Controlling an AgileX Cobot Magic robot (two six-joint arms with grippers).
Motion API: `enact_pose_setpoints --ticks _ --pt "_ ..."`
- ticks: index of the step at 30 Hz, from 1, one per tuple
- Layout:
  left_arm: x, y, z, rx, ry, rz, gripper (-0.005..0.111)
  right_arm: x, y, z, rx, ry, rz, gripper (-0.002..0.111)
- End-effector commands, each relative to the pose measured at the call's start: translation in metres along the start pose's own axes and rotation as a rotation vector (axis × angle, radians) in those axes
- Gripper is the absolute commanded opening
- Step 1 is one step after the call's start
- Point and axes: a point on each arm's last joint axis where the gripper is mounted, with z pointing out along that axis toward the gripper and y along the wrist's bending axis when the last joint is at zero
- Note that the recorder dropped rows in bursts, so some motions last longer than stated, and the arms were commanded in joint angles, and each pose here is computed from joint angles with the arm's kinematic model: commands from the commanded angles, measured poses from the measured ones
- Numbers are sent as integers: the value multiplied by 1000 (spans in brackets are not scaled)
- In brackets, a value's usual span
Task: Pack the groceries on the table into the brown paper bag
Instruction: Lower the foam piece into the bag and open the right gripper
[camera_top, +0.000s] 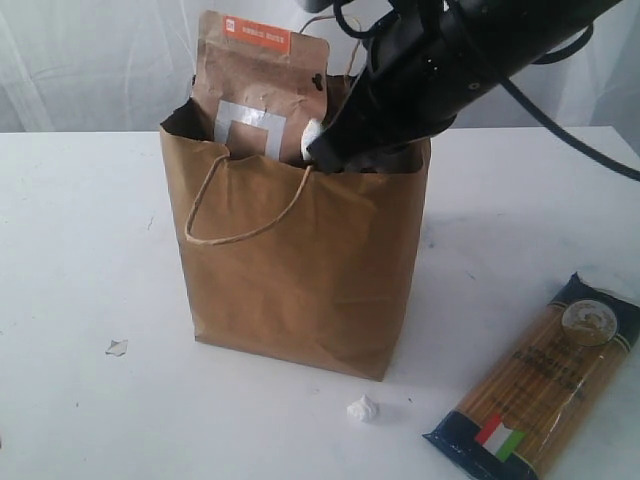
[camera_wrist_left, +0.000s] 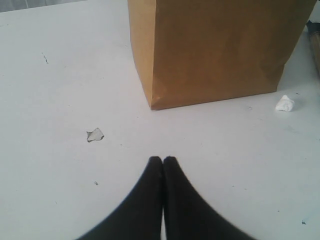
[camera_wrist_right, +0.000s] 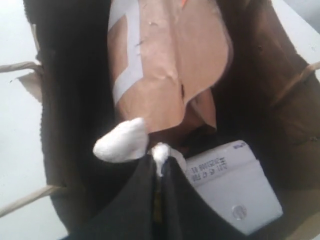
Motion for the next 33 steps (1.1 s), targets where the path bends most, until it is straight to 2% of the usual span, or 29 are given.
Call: enact_pose_setpoints --ticks 1,6,12,23,25,30,33 --pt "1 0 0 -1 0 -15 0 1 0 2 -3 16 0 0" --pt "1 0 0 -1 0 -15 0 1 1 2 -4 19 0 3" --pt "1 0 0 -1 0 -15 0 1 1 2 -5 19 1 19" --pt "1 0 0 -1 0 -15 0 0 2 -7 0 -3 -2 21" --pt "1 0 0 -1 0 -15 0 0 2 -11 3 -12 -4 26" --pt "1 0 0 -1 0 -15 0 0 4 -21 7 -30 -7 47" --pt "1 0 0 -1 0 -15 0 0 5 -28 11 -41 -11 49"
